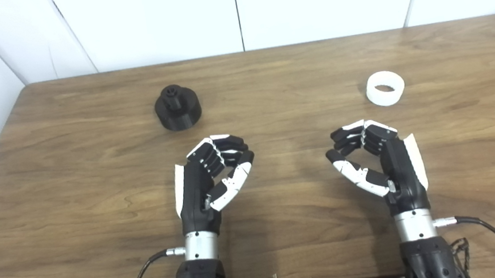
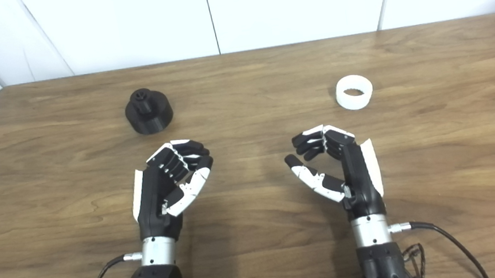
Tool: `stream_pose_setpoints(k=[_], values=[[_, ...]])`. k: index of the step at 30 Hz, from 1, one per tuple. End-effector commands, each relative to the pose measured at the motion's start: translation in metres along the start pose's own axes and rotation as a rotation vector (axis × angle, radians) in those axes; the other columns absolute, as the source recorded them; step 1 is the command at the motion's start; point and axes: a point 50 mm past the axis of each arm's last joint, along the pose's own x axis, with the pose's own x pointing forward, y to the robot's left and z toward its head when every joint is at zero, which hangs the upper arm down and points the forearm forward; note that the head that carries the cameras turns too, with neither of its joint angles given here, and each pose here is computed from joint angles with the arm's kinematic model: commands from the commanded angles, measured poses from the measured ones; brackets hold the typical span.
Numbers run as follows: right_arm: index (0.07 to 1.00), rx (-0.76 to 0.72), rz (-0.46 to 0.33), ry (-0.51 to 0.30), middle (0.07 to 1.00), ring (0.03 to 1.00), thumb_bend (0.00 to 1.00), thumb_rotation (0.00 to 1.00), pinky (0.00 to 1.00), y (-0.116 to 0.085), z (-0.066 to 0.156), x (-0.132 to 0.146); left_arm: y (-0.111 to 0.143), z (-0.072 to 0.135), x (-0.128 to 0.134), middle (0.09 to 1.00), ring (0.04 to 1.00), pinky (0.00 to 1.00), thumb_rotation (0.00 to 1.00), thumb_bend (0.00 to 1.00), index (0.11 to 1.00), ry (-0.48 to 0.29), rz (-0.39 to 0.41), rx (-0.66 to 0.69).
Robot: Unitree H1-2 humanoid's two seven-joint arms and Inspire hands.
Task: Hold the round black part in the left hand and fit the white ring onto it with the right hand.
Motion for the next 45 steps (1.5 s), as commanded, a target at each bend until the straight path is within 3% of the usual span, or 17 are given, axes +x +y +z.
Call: stream_pose_setpoints(k=[1,16,29,45], values=[[0.495,0.116,-0.056,-0.005,0.583,0.528,0.5,0.16,0.45,0.027,0.016,-0.002,0.002,0.007,0.0,0.535,0.465,0.38,0.07,0.49,0.492,-0.031,-0.01,0.005],[0.495,0.108,-0.058,-0.007,0.58,0.521,0.5,0.16,0.44,0.026,0.015,-0.004,0.002,0.006,-0.002,0.534,0.461,0.38,0.07,0.49,0.492,-0.03,-0.013,0.008],[0.496,0.122,-0.062,-0.002,0.596,0.523,0.5,0.16,0.44,0.002,0.001,-0.009,-0.018,-0.004,-0.003,0.541,0.464,0.38,0.07,0.49,0.493,-0.032,-0.019,0.015],[0.496,0.14,-0.075,0.008,0.592,0.506,0.51,0.16,0.43,-0.001,-0.001,-0.01,-0.016,-0.003,-0.001,0.555,0.492,0.4,0.07,0.49,0.492,-0.043,-0.009,0.024]])
